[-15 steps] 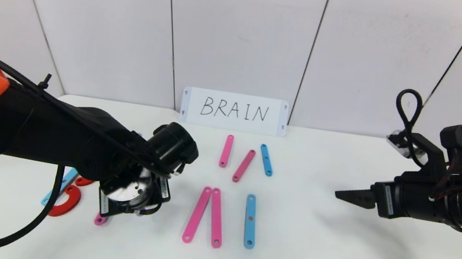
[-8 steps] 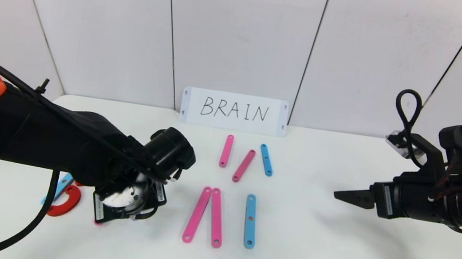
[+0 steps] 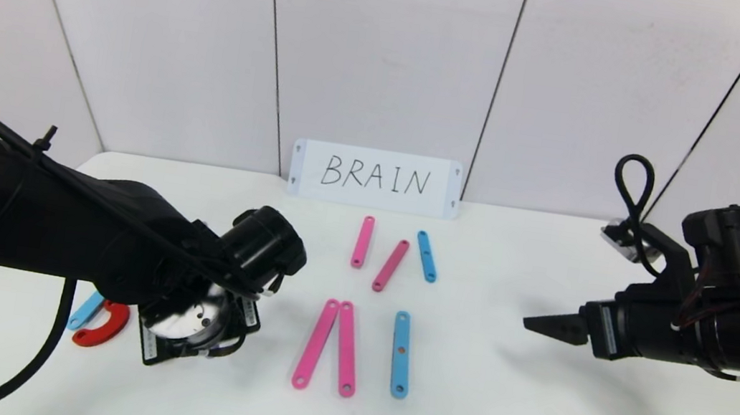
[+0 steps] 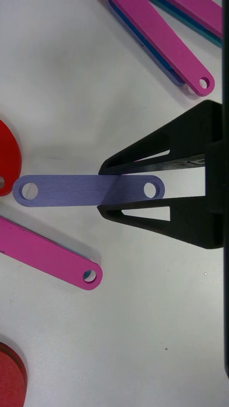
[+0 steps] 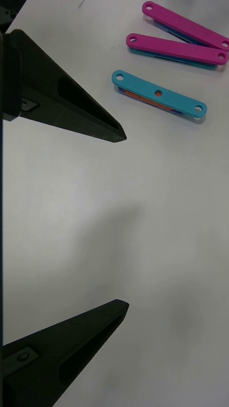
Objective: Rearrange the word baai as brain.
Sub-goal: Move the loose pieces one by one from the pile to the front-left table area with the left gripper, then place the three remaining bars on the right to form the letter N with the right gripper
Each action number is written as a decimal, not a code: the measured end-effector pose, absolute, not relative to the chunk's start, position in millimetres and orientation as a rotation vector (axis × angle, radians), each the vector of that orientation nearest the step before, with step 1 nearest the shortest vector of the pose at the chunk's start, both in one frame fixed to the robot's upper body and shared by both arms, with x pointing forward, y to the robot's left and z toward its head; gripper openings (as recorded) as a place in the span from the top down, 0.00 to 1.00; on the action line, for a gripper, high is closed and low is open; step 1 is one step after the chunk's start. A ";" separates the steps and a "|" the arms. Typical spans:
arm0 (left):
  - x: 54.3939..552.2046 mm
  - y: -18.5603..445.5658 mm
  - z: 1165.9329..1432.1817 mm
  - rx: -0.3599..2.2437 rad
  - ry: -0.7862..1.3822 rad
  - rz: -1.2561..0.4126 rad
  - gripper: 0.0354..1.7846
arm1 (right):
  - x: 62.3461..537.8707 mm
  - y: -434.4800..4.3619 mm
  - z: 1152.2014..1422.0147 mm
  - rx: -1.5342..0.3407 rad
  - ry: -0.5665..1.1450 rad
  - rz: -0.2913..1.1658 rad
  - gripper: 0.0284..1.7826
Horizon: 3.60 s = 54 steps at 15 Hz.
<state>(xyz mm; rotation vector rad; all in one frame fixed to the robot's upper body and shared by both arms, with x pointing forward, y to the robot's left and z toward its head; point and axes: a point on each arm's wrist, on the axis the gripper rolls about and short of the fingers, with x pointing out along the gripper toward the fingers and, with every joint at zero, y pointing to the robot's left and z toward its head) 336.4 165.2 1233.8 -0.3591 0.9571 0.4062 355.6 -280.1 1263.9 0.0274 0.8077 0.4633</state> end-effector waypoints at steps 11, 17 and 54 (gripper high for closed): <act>338.0 164.8 1220.3 -0.340 1.004 0.418 0.87 | 364.8 -278.8 1253.0 0.027 0.845 0.458 0.03; 343.1 164.6 1213.9 -0.341 1.007 0.428 0.87 | 364.8 -278.8 1252.3 0.027 0.848 0.459 0.03; 353.4 263.0 1343.2 -0.232 0.843 -0.173 0.03 | 364.6 -276.2 1258.5 0.017 0.740 0.475 0.03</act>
